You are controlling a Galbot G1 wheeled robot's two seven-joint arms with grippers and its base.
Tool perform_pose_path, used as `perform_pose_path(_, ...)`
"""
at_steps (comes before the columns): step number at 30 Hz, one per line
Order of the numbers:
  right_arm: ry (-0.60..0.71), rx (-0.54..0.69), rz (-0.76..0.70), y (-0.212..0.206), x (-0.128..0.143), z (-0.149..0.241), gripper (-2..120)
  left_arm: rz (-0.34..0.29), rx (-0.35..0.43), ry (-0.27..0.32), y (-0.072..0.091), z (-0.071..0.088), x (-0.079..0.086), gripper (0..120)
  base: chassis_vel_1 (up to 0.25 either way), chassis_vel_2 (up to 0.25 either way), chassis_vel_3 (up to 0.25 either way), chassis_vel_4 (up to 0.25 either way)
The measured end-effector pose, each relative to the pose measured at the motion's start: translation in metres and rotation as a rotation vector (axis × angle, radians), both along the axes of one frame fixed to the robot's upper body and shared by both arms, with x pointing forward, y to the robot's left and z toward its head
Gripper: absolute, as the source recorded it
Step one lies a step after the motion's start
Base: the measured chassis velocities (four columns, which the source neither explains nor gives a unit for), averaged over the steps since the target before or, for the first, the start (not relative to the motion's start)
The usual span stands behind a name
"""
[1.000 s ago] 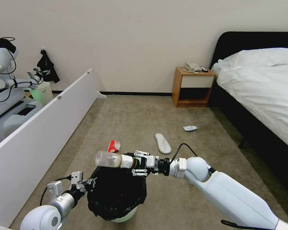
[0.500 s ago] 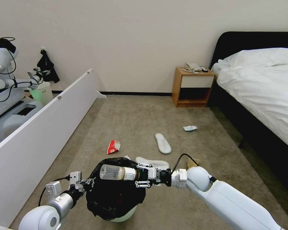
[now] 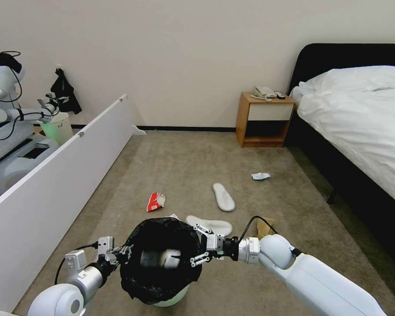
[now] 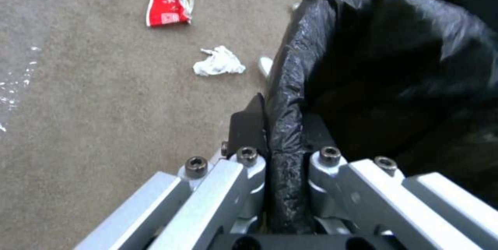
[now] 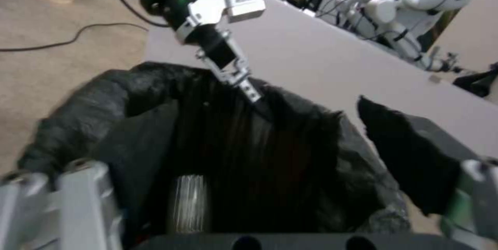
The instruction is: Pick up the trash bin, then pick up the garbage from the floor and place it into the trash bin.
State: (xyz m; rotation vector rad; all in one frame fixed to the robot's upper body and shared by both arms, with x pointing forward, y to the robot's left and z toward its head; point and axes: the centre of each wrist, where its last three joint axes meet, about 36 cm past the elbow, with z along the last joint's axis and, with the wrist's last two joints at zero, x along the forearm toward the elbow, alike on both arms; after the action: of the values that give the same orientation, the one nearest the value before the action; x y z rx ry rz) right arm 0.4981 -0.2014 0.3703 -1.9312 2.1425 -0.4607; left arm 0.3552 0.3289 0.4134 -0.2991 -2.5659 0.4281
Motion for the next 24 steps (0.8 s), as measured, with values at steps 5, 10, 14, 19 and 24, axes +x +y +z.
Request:
perform_pose_path(5,0.011,-0.012,0.013,0.003,-0.001,-0.004,99,0.001,-0.008,-0.003,-0.002,-0.002,-0.001,4,0.0,0.0,0.0,0.0)
perform_pose_path(10,0.007,-0.01,0.012,0.003,0.001,-0.002,100,0.001,-0.007,-0.004,-0.003,-0.002,-0.001,4,0.0,0.0,0.0,0.0)
perform_pose_path(14,-0.019,0.02,-0.01,-0.001,0.006,0.009,100,0.001,-0.008,-0.006,-0.003,-0.002,0.0,4,0.0,0.0,0.0,0.0)
perform_pose_path(19,-0.079,0.108,-0.078,-0.01,0.013,0.041,100,0.016,-0.009,-0.01,-0.001,-0.001,0.0,4,0.0,0.0,0.0,0.0)
perform_pose_path(24,-0.143,0.21,-0.219,-0.033,0.02,0.079,100,0.037,-0.015,-0.023,0.003,0.004,-0.004,4,0.0,0.0,0.0,0.0)
